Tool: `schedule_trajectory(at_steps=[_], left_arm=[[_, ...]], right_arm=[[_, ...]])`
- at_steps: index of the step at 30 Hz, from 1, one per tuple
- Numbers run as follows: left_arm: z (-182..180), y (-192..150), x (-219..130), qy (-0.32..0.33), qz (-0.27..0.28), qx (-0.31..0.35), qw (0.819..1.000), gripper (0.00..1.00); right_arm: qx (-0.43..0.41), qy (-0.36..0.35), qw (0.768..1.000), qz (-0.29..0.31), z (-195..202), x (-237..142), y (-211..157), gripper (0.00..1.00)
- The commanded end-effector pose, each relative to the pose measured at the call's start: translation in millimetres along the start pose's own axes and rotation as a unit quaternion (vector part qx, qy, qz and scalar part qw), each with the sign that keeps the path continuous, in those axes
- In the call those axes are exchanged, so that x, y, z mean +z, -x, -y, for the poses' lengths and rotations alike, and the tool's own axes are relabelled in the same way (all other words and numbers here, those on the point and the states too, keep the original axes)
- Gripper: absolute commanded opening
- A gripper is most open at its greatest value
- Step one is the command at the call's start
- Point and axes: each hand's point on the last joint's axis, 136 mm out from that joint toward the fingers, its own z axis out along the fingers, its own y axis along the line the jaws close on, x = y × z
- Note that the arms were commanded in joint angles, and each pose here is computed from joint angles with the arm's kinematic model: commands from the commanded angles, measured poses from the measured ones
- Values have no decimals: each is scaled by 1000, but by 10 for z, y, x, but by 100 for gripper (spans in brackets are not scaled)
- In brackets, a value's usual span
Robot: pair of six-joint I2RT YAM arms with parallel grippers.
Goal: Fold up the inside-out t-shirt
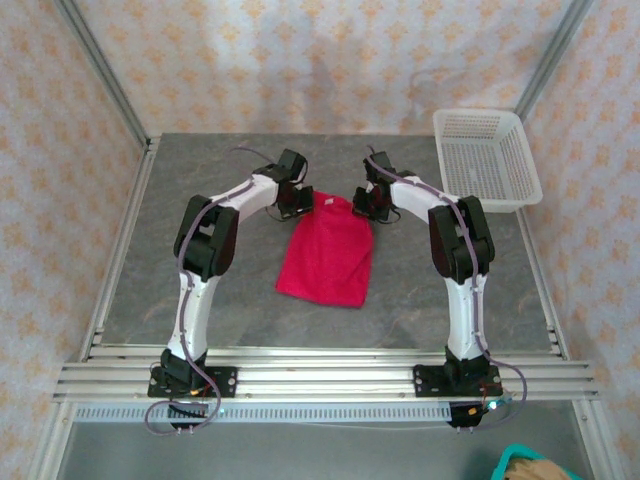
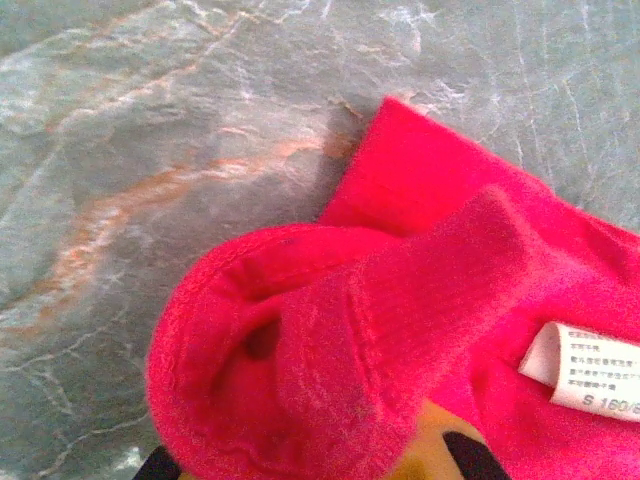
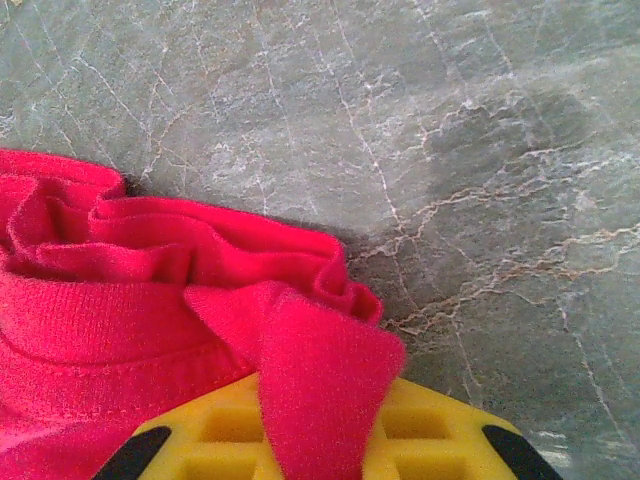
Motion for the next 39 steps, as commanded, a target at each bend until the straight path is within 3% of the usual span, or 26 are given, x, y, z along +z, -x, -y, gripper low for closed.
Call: schedule_trajectory(at_steps=[1, 12, 17, 21, 24, 28, 34, 39], left_arm=[[49, -105, -2, 5, -16, 9, 1000, 0], [664, 753, -1318, -89, 113, 29, 989, 0], [1054, 1361, -2036, -170, 192, 26, 966, 0], [1342, 1536, -2521, -217, 238, 65, 945, 0], [1337, 1351, -2464, -227, 231, 99, 941, 0], [990, 787, -2004, -217, 229, 107, 943, 0], [298, -286, -1076, -192, 140, 42, 971, 0], [85, -803, -948, -138, 95, 46, 985, 0]], right_arm=[[-6, -2, 1000, 5, 15, -75, 29, 14], [-30, 75, 986, 148, -644, -1235, 888, 5], [-35, 153, 966, 207, -1078, -1923, 1411, 4], [-67, 197, 948, 242, -1389, -2397, 1574, 4], [-81, 235, 943, 220, -1483, -2405, 1400, 4], [-71, 277, 939, 193, -1315, -1944, 858, 6], [-17, 287, 951, 118, -832, -1184, -99, 6], [6, 271, 957, 101, -657, -1105, -482, 5]])
